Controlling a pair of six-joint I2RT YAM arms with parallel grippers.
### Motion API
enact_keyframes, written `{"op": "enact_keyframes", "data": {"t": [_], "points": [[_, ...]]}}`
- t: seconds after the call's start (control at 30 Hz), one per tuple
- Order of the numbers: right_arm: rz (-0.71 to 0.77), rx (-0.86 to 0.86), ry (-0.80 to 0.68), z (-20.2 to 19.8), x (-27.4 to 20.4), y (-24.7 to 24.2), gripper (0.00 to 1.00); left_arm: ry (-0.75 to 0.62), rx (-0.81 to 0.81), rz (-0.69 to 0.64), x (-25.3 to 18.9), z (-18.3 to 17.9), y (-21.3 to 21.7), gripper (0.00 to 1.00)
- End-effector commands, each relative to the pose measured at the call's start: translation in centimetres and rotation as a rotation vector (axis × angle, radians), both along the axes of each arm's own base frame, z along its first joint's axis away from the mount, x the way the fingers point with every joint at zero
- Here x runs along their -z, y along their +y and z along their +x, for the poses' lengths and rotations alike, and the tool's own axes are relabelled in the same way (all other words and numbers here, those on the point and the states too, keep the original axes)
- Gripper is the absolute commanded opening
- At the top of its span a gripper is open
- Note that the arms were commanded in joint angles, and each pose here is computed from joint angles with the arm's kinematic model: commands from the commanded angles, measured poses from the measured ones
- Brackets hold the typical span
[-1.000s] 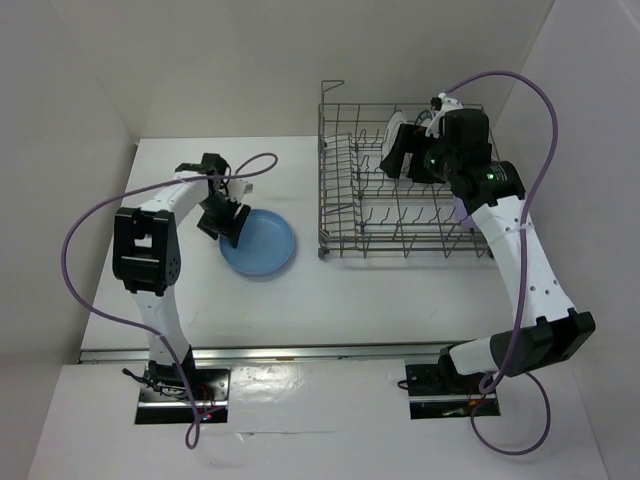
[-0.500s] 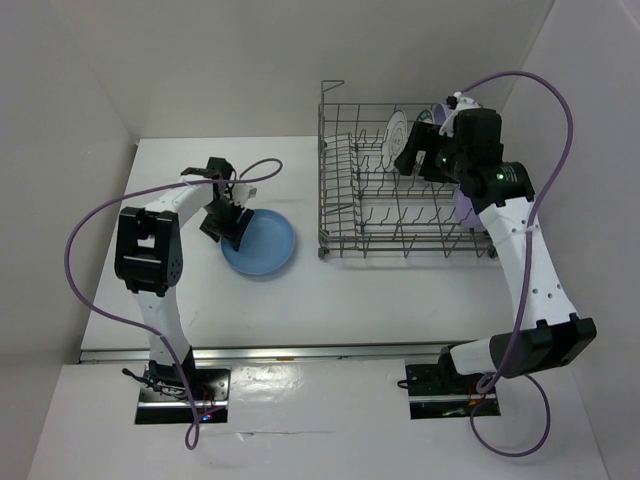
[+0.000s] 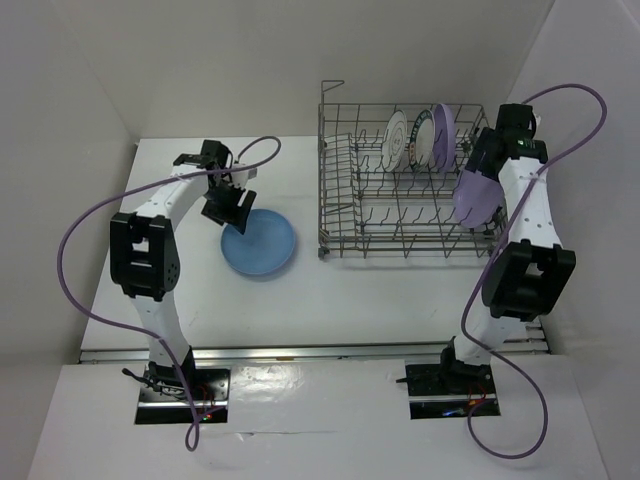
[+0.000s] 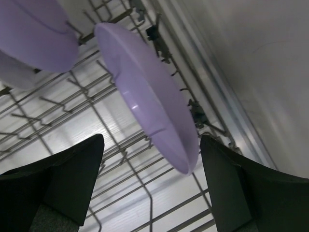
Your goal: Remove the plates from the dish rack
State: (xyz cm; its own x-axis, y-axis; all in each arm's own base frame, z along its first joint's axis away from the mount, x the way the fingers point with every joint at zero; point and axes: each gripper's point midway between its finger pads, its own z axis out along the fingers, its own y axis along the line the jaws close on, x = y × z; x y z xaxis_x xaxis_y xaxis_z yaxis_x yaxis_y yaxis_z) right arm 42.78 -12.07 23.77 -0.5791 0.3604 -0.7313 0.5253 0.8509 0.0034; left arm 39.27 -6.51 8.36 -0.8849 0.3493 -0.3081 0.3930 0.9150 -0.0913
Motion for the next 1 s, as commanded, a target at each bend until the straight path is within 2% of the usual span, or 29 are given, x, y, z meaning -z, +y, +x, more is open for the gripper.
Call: {"op": "enact_keyframes", "data": {"t": [0.0, 0.1, 0.2, 0.23, 0.33, 0.37, 0.43, 0.6, 0.8, 0.97], "points": [[-0.123, 0.085, 0.003, -0.1, -0.5, -3.4, 0.88, -0.044, 0.003, -0.046, -3.0, -0.1, -0.9, 0.79], [-0.110, 0.074, 0.015, -0.2, 1.3, -4.5, 0.86, -0.054, 0.006, -0.056, -3.4, -0.1, -1.0, 0.79], [-0.025, 0.037, 0.020, 0.1, 3.4, -4.9, 0.71, -0.053, 0.015, -0.056, -3.7, -0.4, -1.3, 0.79], [0.012, 0.015, 0.032, 0.2, 4.4, -4.5, 0.56, -0.064, 0.015, -0.057, -4.1, -0.5, -1.4, 0.79], [0.023, 0.007, 0.040, 0.1, 5.1, -4.3, 0.36, -0.066, 0.019, -0.069, -4.6, -0.7, -1.5, 0.79], [0.025, -0.002, 0.020, 0.0, 4.5, -4.0, 0.17, -0.084, 0.024, -0.083, -5.3, -0.6, -1.8, 0.79], [0.036, -0.021, -0.004, 0.1, 4.1, -3.6, 0.01, -0.097, 0.024, -0.085, -6.0, -0.6, -1.8, 0.79], [0.004, -0.049, -0.076, 0.4, 0.7, -2.2, 0.00, -0.106, 0.045, -0.092, -7.2, -1.0, -2.2, 0.79], [-0.146, 0.024, -0.203, -0.9, -7.6, -1.7, 0.00, -0.134, 0.050, -0.104, -8.5, -1.2, -2.3, 0.79], [-0.232, 0.014, -0.340, -2.2, -14.5, 0.3, 0.00, -0.152, 0.054, -0.115, -9.5, -1.1, -2.5, 0.81]]}}
